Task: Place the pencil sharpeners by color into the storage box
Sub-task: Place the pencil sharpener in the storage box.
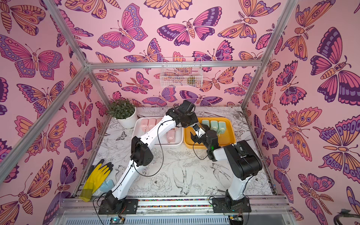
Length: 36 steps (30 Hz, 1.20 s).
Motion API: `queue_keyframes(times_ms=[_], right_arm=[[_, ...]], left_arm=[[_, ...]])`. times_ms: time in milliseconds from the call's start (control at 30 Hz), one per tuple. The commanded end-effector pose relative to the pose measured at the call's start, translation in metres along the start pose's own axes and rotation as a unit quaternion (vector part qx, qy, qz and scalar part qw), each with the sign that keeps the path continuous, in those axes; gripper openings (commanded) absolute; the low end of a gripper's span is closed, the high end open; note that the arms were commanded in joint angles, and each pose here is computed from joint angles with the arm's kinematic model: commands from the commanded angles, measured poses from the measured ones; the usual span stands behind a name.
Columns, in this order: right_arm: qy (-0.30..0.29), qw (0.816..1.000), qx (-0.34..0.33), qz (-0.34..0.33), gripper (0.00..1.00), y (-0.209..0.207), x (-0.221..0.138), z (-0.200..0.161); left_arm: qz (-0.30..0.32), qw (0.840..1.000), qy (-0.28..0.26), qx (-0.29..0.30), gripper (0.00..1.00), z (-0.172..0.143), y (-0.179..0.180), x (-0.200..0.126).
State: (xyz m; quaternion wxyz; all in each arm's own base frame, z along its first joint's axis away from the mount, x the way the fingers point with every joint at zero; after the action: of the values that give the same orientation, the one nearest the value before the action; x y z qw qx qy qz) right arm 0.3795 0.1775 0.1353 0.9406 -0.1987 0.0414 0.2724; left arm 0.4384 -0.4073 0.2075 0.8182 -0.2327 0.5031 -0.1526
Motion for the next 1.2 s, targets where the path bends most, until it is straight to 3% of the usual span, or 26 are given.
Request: queue_keyframes(times_ms=[0,700,900,1033,1167], right_arm=[[-0.048,0.999,-0.009,-0.020,0.89,-0.008,0.005,0.024],[-0.118,0.993,-0.006,0.007,0.79,0.016,0.008,0.056],[-0.101,0.995,-0.022,-0.001,0.64,0.019,0.013,0.045],[-0.100,0.995,-0.024,-0.003,0.45,0.019,0.012,0.045],[-0.104,0.994,-0.020,-0.003,0.44,0.018,0.011,0.048]], left_arm=[[-0.021,1.000,-0.002,-0.008,0.00,0.005,-0.011,-0.027],[-0.037,0.998,0.037,-0.046,0.00,-0.001,-0.008,-0.019],[-0.037,0.997,0.042,-0.049,0.00,-0.002,-0.006,-0.021],[-0.038,0.997,0.044,-0.050,0.03,-0.002,-0.006,-0.022],[-0.043,0.996,0.050,-0.055,0.08,-0.004,-0.007,-0.022]])
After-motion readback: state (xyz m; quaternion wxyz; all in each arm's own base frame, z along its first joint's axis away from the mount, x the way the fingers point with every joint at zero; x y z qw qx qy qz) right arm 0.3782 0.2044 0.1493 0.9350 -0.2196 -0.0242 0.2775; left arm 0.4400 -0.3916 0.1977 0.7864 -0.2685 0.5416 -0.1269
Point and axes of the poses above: each gripper's point midway between its finger pads, its own x axis out along the fingers, its own y axis along the line the jaws close on, z = x × y, the point moved 5 cm from there along -x, back along the fingers, and after that the axes turned 5 degrees about x, right-handed, at the moved point
